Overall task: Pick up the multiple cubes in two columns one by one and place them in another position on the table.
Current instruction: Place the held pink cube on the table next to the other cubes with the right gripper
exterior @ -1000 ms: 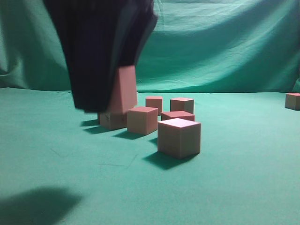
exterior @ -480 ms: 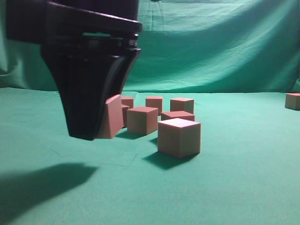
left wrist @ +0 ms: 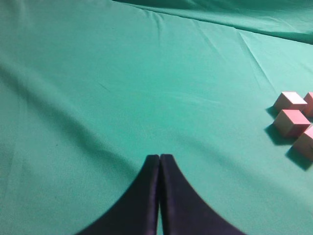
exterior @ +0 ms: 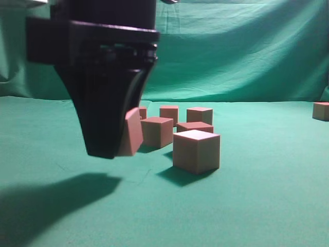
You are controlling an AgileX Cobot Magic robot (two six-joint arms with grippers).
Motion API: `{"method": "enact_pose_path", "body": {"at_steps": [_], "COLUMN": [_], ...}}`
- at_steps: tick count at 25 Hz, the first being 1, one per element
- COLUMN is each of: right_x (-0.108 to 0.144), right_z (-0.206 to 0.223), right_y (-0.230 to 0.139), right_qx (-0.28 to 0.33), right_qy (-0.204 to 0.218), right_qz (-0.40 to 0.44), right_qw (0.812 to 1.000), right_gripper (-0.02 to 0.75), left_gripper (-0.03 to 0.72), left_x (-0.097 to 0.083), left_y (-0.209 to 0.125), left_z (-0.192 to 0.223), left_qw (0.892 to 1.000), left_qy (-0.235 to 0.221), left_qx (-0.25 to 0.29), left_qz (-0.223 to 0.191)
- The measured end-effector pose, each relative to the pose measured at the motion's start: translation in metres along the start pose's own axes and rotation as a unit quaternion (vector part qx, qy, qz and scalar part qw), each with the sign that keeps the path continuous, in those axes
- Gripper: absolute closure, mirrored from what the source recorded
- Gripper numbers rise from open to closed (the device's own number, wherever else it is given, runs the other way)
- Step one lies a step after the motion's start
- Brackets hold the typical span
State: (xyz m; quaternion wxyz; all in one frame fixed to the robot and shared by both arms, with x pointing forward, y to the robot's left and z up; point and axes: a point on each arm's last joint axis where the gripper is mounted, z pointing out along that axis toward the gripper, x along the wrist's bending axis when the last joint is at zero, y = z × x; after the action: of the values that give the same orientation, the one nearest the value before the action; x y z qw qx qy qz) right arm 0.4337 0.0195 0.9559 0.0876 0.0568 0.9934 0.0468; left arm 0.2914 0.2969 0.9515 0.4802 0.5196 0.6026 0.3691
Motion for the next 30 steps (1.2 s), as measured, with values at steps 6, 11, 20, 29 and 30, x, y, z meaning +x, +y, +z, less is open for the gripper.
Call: {"method": "enact_pose_path", "body": {"at_steps": [6,11,20,29,30], "right_x": [0.001,0.003,0.001,0.001,0.001], "right_z": [0.007,0.016,0.017,0.018,0.018], "right_y": [0.0,-0.002,-0.003,-0.002,-0.002], "right_qx": [0.01,0.032,0.038,0.035,0.034], "right_qy": [0.004,0.013,-0.001,-0.003,-0.003], "right_qz": [-0.001,-0.003,0.04,0.048,0.048], "right_qw": [1.0,0.999,0.998,0.998,0.998], "right_gripper": [0.475,0.475,0.475,0.408,0.364], "left_gripper": [0.688,0.688,0.688,0.688,0.688], "left_x": [0.0,0.0,0.0,0.0,0.0], "left_y": [0.0,0.0,0.0,0.0,0.0], "left_z": [0.0,0.0,0.0,0.0,0.0], "left_qw": [1.0,1.0,1.0,1.0,1.0], "left_qy": [0.0,0.0,0.0,0.0,0.0], "left_qx": [0.0,0.0,0.0,0.0,0.0], "left_qz": [0.0,0.0,0.0,0.0,0.0]}}
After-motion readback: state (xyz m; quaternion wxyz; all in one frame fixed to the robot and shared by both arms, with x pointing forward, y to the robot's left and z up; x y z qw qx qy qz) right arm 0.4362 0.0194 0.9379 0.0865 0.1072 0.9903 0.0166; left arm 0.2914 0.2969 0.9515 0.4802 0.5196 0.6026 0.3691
